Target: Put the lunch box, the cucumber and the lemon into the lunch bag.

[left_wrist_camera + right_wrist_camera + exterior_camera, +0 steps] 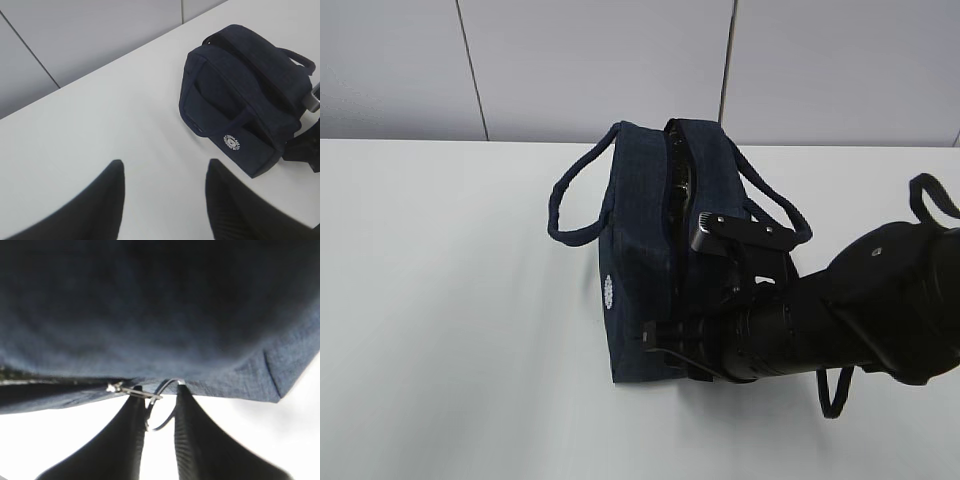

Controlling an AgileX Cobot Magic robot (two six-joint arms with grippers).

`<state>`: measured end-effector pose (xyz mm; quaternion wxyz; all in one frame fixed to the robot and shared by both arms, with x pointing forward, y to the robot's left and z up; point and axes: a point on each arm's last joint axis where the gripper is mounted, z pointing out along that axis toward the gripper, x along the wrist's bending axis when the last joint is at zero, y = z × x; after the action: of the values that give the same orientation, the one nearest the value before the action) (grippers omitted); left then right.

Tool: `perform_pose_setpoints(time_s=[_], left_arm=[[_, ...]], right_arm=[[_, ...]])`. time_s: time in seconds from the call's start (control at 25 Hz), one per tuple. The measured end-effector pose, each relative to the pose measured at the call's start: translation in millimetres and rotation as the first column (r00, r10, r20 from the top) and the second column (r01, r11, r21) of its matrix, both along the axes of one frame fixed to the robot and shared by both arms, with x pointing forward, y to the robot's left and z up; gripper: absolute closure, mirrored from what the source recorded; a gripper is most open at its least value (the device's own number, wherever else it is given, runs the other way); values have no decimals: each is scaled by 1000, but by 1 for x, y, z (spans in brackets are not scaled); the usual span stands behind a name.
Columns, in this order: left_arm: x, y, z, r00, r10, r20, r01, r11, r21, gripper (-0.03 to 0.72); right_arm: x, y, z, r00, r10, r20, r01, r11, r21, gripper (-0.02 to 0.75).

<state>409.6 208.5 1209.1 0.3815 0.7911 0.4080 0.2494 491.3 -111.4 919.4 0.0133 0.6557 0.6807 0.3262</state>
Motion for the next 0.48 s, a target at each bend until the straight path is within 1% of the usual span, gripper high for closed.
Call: perform_pose_setpoints(time_s=[0.28, 0.48], left_arm=[[0, 0, 0, 1000, -2, -3, 2, 1000, -5, 326], [0, 0, 0, 1000, -2, -3, 2, 1000, -5, 326]], right_arm=[[0, 0, 0, 1000, -1, 2, 1, 1000, -1, 738], [0, 0, 0, 1000, -2, 1, 2, 1000, -1, 738]])
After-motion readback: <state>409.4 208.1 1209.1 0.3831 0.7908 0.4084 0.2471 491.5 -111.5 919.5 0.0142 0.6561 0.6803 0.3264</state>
